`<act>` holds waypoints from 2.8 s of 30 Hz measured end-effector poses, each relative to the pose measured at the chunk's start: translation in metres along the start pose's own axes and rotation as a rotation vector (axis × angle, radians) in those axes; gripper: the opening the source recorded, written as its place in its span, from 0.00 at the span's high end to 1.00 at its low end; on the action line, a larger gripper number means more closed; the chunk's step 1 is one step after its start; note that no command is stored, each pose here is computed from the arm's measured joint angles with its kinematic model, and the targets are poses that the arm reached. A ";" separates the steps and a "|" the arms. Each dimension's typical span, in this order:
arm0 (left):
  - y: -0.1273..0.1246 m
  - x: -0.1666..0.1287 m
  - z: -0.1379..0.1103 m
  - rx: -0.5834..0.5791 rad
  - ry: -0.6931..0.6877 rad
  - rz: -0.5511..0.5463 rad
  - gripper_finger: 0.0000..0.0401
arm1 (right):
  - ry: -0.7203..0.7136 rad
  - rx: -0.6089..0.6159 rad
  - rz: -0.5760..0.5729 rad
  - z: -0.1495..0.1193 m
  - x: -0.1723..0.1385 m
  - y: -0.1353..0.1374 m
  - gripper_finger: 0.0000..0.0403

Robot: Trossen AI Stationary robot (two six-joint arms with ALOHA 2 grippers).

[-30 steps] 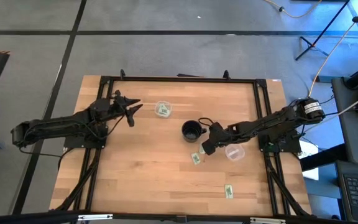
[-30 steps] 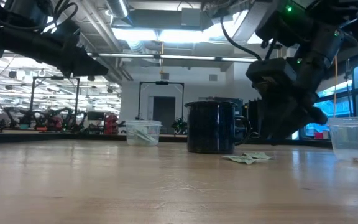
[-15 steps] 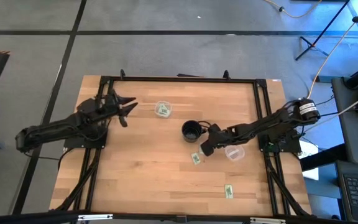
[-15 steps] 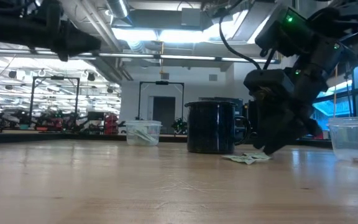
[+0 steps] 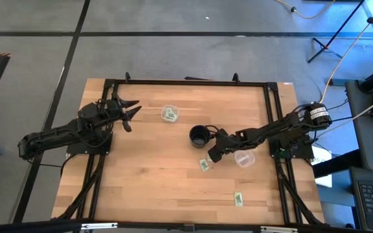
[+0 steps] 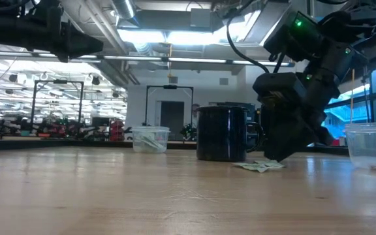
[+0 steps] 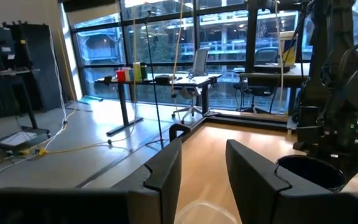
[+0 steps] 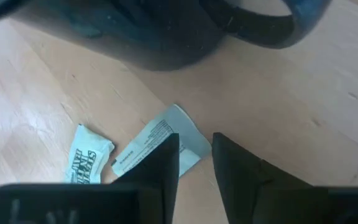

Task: Pick and place items into bin
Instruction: Put the top green stevia packet into the bottom transparent bin

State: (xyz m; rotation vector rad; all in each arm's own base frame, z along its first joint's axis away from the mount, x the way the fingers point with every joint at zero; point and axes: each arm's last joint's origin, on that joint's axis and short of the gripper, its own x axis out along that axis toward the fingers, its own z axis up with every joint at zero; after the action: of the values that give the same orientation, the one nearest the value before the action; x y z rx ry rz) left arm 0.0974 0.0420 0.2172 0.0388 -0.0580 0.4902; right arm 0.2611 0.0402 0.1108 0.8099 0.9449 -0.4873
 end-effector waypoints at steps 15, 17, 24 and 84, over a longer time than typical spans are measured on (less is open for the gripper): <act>0.000 0.000 0.000 -0.001 0.000 -0.001 0.70 | 0.042 -0.091 -0.002 -0.003 0.000 -0.001 0.80; 0.000 0.000 0.000 -0.001 0.000 -0.001 0.70 | 0.044 -0.096 -0.001 -0.003 0.000 -0.001 0.80; 0.000 0.000 0.000 -0.001 0.000 -0.002 0.70 | 0.057 -0.122 -0.003 -0.003 0.000 -0.002 0.82; 0.000 0.000 0.000 0.000 0.000 -0.001 0.70 | 0.050 -0.243 -0.069 0.022 -0.032 0.038 0.95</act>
State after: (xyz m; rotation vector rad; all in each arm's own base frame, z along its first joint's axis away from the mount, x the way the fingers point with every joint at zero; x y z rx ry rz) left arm 0.0974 0.0420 0.2172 0.0389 -0.0584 0.4890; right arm 0.2822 0.0469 0.1606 0.5733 1.0586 -0.4038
